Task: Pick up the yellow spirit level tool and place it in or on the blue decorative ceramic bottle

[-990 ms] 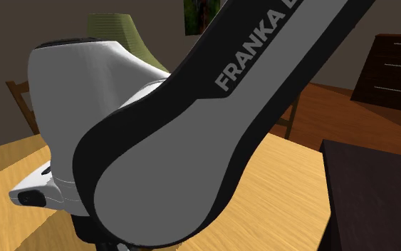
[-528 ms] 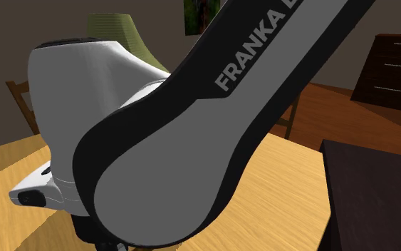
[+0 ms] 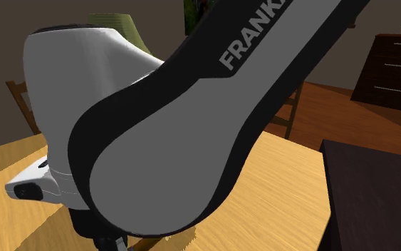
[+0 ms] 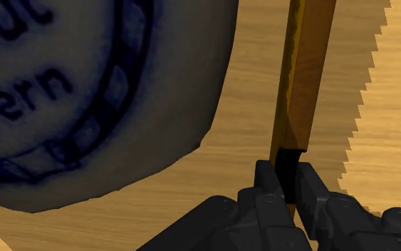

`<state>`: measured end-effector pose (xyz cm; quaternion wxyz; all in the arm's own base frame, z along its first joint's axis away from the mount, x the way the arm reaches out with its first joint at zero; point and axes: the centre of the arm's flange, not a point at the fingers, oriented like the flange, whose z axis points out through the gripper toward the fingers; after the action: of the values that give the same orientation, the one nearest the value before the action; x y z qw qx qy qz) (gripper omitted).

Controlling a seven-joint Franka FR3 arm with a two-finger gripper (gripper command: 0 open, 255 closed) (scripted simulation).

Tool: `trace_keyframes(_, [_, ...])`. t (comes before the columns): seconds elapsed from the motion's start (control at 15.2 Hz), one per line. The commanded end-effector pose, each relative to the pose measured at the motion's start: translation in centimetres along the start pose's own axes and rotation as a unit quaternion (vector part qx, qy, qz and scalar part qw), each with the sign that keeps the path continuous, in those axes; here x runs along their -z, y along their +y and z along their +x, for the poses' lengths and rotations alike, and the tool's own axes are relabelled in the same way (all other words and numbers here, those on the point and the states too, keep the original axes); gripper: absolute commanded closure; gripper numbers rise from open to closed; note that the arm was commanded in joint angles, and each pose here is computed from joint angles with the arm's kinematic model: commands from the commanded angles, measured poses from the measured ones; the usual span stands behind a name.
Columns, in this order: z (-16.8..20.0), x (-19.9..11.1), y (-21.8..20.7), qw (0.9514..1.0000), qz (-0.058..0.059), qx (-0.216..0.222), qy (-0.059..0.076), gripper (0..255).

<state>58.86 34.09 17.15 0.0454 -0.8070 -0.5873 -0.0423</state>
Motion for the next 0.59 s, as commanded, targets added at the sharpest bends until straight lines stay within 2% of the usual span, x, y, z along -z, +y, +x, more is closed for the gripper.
trace_keyframes(0.0, [0.2, 1.0, 0.0, 1.0000, 0.000, 0.000, 0.000, 255])
trace_keyframes(0.53, [0.7, 5.2, -0.1, 1.0000, 0.000, 0.000, 0.000, 255])
